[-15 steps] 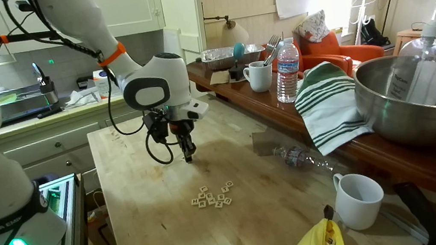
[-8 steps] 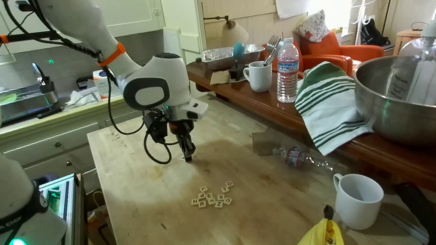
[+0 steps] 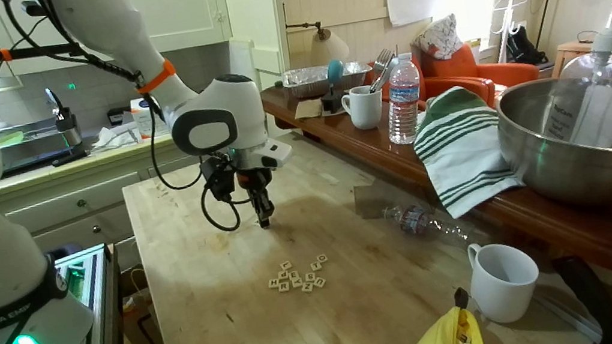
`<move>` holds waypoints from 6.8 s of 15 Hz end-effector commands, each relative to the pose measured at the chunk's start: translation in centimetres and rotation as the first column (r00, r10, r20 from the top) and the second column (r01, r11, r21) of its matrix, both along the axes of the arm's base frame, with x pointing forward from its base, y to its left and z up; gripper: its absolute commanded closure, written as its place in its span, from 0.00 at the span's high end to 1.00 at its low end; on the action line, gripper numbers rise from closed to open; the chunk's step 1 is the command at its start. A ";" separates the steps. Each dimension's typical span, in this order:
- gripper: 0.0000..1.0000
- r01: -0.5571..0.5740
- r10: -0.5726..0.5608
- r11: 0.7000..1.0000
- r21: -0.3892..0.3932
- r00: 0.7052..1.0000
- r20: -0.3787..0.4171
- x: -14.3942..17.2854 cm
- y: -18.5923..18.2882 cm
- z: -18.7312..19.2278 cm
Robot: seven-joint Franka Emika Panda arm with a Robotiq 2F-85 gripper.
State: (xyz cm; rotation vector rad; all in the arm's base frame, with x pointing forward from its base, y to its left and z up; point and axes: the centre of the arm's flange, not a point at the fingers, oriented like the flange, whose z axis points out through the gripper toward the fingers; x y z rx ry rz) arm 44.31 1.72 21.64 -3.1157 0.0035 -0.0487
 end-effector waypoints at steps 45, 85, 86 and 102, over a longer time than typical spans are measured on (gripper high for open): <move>0.01 -0.481 0.480 0.876 -0.050 0.877 -0.015 1.9 -16.2 5.3; 0.00 -0.814 0.817 0.576 -0.071 0.576 0.028 3.6 -19.7 -0.4; 0.00 -0.817 0.819 0.573 -0.069 0.573 0.028 3.6 -19.6 -0.5; 0.00 -0.785 0.782 0.617 -0.057 0.620 -0.063 1.7 -15.3 -1.5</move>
